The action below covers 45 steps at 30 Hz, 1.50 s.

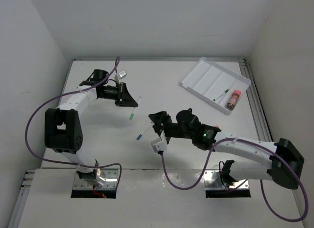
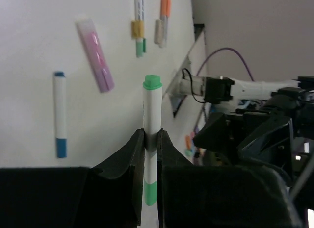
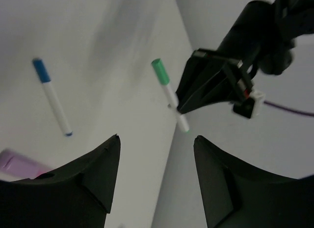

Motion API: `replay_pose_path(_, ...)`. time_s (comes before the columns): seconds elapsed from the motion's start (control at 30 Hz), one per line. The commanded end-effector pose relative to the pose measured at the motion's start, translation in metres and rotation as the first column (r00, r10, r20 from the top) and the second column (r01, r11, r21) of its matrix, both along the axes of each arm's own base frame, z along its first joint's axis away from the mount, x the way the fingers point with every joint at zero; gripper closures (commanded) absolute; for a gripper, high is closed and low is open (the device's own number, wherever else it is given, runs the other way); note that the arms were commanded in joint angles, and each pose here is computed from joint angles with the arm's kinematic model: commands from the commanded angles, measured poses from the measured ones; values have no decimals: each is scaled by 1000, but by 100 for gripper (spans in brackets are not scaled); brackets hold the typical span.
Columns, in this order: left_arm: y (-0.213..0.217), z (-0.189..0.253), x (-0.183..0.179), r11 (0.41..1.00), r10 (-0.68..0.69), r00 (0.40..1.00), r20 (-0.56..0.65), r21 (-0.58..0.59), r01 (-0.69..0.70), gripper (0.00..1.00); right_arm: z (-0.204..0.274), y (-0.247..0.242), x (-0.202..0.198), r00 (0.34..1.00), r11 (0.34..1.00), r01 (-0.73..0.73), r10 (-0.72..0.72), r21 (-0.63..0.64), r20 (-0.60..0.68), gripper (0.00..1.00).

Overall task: Sort the stationery into containers
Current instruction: Pass the stationery from the left arm to the right, then place the stationery into the container

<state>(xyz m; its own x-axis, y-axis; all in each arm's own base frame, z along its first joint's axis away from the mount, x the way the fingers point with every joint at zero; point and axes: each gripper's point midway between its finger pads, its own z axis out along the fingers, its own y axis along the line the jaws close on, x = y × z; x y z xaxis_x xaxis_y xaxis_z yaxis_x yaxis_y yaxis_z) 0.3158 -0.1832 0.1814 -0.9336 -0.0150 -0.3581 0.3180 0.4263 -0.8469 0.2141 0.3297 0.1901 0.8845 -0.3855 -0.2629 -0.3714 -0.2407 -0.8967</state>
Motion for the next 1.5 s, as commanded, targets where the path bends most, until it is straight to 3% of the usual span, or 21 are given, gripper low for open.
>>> replay_pose_path(0.0,-12,32,-31,986,-44,991,-124,-163,24,100,57,38,-2,963,974,-137,89,179,253,40)
replay_pose_path(0.23,-30,46,-67,959,-145,972,-187,-266,92,100,64,72,8,883,937,-226,81,265,463,45)
replay_pose_path(0.5,-30,47,-76,958,-148,971,-189,-271,94,100,39,75,3,912,953,-241,157,185,379,49)
replay_pose_path(0.6,-33,46,-77,959,-154,971,-182,-264,103,100,37,76,0,912,951,-252,171,180,374,56)
replay_pose_path(0.7,-34,45,-79,959,-159,972,-176,-261,110,100,41,78,-2,905,946,-265,177,187,387,73)
replay_pose_path(0.73,-34,45,-80,959,-158,972,-173,-260,110,93,42,79,-3,904,944,-269,179,192,387,88)
replay_pose_path(0.77,-33,45,-79,959,-157,975,-159,-259,112,70,44,79,-4,904,941,-272,178,201,389,98)
replay_pose_path(0.8,-33,46,-79,960,-154,976,-153,-256,111,61,49,78,-6,907,935,-273,172,227,385,100)
replay_pose_path(0.83,-31,45,-75,965,-132,981,-140,-243,95,38,53,77,-6,910,931,-272,166,244,381,100)
replay_pose_path(0.9,-23,45,-67,976,-84,990,-117,-211,58,14,65,73,-5,923,923,-244,126,299,365,100)
replay_pose_path(0.97,-8,45,-50,988,-2,997,-73,-154,-9,0,84,65,-1,951,906,-182,64,383,301,100)
replay_pose_path(1.03,13,39,-36,993,67,996,-53,-93,-72,0,112,50,22,991,855,33,-96,517,95,100)
replay_pose_path(1.07,37,36,-17,989,148,989,22,1,-148,0,151,15,70,925,734,380,-295,562,-240,100)
replay_pose_path(1.1,41,34,-10,984,174,984,41,39,-176,0,120,13,70,905,785,420,-324,455,-276,100)
replay_pose_path(1.13,50,34,-5,975,204,976,81,75,-210,0,164,4,86,817,655,556,-317,512,-481,100)
replay_pose_path(1.2,80,32,19,912,292,919,264,213,-351,0,166,-58,142,609,438,787,-431,435,-666,100)
replay_pose_path(1.23,91,28,24,878,296,888,351,266,-398,0,152,-77,152,453,344,881,-415,325,-789,100)
replay_pose_path(1.27,94,44,25,844,286,830,478,285,-454,0,143,-97,164,362,272,925,-411,266,-837,100)
replay_pose_path(1.3,111,52,40,767,282,742,608,321,-556,0,127,-143,182,222,146,974,-421,176,-879,100)
replay_pose_path(1.4,111,58,37,709,162,657,736,376,-596,0,100,-209,205,-26,-76,997,-268,-5,-963,100)
replay_pose_path(1.47,108,56,36,705,106,654,749,408,-581,0,85,-252,223,-136,-211,972,-148,-103,-980,100)
